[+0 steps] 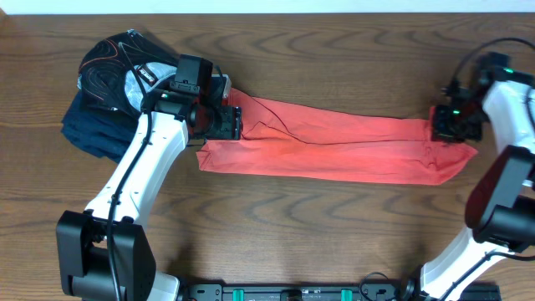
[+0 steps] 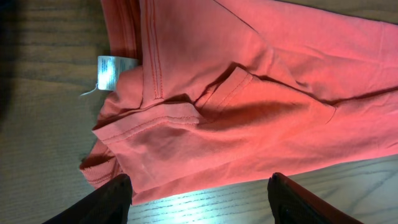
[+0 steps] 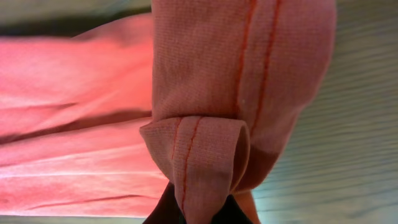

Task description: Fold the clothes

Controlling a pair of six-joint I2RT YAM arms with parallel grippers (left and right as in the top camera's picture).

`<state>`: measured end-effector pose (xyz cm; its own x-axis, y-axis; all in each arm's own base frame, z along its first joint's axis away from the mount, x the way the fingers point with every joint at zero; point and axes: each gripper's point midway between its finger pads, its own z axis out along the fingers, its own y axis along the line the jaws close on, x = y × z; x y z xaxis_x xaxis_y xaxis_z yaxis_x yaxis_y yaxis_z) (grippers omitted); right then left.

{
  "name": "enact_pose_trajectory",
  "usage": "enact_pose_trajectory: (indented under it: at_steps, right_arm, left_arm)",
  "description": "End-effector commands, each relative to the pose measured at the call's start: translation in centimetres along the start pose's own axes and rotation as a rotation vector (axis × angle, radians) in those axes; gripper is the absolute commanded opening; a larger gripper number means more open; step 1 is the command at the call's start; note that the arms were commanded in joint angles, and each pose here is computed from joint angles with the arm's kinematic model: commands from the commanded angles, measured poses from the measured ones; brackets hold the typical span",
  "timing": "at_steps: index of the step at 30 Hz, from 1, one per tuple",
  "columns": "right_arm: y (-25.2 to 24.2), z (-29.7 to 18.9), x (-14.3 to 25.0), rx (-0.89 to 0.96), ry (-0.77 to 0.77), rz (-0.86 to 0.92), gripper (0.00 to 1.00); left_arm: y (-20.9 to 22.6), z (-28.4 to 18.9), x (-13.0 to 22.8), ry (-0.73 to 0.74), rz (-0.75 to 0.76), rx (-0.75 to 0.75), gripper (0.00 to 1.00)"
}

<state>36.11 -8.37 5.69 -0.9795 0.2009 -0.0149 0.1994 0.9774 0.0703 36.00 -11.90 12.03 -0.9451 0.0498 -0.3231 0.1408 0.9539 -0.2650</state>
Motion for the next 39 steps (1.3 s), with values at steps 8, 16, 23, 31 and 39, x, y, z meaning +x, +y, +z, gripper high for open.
enact_pose_trajectory:
  at_steps: [8, 16, 23, 31, 39]
  right_arm:
    - [4.0, 0.6, 1.3, 0.127, 0.033, -0.062, 0.01]
    - [6.7, 1.3, 2.0, 0.126, 0.041, -0.116, 0.02]
    - [7.9, 0.9, 1.9, 0.110, 0.017, -0.146, 0.29]
    - [7.0, -3.3, 0.4, -0.031, -0.115, -0.056, 0.30]
    - [2.4, -2.4, 0.2, -0.092, -0.100, 0.145, 0.23]
  left_arm:
    - [-0.3, -0.8, -0.8, -0.028, 0.014, 0.008, 0.72]
    - [-0.3, -0.8, -0.8, -0.028, 0.015, 0.008, 0.72]
    - [-0.3, -0.8, -0.8, -0.028, 0.014, 0.008, 0.72]
    - [-0.3, -0.8, -0.8, -0.028, 0.014, 0.008, 0.72]
    - [-0.3, -0.8, -0.8, -0.028, 0.015, 0.008, 0.73]
